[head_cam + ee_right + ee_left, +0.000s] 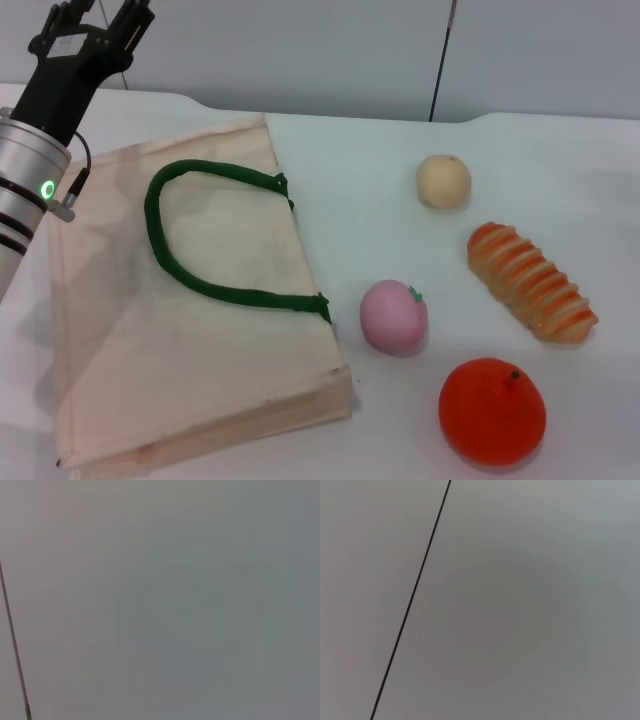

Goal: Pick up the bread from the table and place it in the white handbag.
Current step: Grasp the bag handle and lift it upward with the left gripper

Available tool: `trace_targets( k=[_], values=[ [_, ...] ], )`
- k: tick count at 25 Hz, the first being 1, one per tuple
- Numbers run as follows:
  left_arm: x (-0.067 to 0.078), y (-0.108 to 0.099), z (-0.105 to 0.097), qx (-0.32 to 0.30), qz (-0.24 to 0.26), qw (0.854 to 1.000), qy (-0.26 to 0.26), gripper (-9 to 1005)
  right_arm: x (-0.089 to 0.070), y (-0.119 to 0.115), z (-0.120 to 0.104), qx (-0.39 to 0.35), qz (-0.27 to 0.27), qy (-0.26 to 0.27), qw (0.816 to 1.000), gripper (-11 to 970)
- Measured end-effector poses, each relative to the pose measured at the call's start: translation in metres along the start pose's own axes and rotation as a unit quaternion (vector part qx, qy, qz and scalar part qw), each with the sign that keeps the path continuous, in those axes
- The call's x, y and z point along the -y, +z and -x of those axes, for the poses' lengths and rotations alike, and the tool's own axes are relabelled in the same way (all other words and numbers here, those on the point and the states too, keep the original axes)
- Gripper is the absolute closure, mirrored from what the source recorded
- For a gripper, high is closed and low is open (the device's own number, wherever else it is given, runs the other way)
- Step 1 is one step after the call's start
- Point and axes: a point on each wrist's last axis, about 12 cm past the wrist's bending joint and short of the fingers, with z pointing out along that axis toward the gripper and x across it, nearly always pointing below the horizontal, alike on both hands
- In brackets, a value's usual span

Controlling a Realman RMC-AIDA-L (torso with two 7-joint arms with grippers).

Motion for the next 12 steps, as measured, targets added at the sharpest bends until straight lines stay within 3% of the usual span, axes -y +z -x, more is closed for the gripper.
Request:
trace_targets(
  k=[12],
  values=[
    [0.0001, 0.0, -0.0001, 0.0, 0.0, 1.0, -0.001, 190, 0.0005, -0.0009, -0.0004, -0.001, -0.001, 0.0, 1.0, 77]
  ],
)
